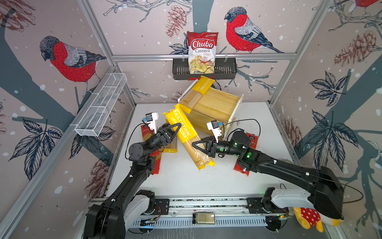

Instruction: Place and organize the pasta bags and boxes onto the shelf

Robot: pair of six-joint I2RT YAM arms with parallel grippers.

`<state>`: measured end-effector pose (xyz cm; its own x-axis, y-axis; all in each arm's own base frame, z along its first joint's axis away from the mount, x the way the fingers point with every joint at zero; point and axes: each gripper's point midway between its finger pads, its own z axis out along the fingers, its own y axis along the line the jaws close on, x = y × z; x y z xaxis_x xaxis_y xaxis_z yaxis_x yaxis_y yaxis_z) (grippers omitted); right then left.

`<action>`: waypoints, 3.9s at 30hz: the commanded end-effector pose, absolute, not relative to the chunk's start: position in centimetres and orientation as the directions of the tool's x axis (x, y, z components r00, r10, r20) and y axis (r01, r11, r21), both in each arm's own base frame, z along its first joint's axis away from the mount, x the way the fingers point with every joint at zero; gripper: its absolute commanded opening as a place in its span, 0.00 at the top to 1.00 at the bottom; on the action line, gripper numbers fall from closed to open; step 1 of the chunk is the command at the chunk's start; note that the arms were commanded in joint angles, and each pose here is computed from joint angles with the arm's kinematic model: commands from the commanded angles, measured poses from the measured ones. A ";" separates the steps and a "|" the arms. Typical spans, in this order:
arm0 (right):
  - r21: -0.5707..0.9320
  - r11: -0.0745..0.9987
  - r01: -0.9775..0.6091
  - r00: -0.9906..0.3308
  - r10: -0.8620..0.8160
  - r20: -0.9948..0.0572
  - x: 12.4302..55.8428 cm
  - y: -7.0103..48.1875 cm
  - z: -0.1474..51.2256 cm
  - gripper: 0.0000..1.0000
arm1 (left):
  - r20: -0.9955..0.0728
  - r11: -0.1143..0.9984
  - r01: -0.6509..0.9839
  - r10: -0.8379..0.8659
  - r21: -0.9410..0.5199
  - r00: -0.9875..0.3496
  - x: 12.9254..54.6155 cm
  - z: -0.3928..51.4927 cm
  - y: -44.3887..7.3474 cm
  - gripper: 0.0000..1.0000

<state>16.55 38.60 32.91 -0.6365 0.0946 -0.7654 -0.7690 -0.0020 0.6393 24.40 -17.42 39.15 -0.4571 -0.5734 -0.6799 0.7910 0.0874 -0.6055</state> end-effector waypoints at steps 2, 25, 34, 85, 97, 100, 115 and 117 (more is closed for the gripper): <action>0.609 -0.144 -0.780 -0.626 0.192 -0.756 16.9 38.2 36.9 1.00 | -0.728 0.127 0.831 -0.567 -0.541 -0.387 24.2 40.0 -17.5 0.49; 0.716 -0.137 -0.684 -0.729 0.143 -0.670 19.2 39.5 33.8 0.86 | -0.703 0.144 0.783 -0.558 -0.604 -0.440 27.5 40.2 -18.0 0.94; 0.730 -0.085 -0.678 -0.734 0.135 -0.665 19.3 39.6 32.7 0.58 | -0.682 0.162 0.747 -0.564 -0.644 -0.465 28.7 40.0 -18.0 1.00; 0.641 0.148 -0.754 -0.403 0.665 -0.628 27.2 32.8 46.6 0.87 | -0.581 0.149 0.689 -0.676 -0.709 -0.452 24.2 38.0 -19.5 0.10; 0.699 -0.004 -0.715 -0.469 0.743 -0.476 27.1 32.8 47.3 0.84 | -0.474 0.013 0.660 -0.708 -0.751 -0.524 25.0 38.4 -24.0 0.17; 0.708 0.000 -0.707 -0.474 0.743 -0.473 26.9 33.0 47.0 0.83 | -0.456 0.006 0.660 -0.728 -0.752 -0.512 25.4 38.9 -23.9 0.22; 0.718 0.028 -0.695 -0.452 0.760 -0.467 27.3 32.5 46.9 0.68 | -0.434 -0.008 0.655 -0.743 -0.756 -0.510 26.7 41.0 -24.9 0.72; 0.718 0.035 -0.695 -0.446 0.762 -0.469 27.4 32.4 46.9 0.68 | -0.439 -0.009 0.655 -0.736 -0.755 -0.516 26.7 41.2 -25.1 0.64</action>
<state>28.35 34.14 43.21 -0.5123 0.6975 -0.5011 -0.6202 0.1031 0.7776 27.17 -25.16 39.88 -0.5216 -0.7324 -0.4377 0.6285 0.0170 -0.7776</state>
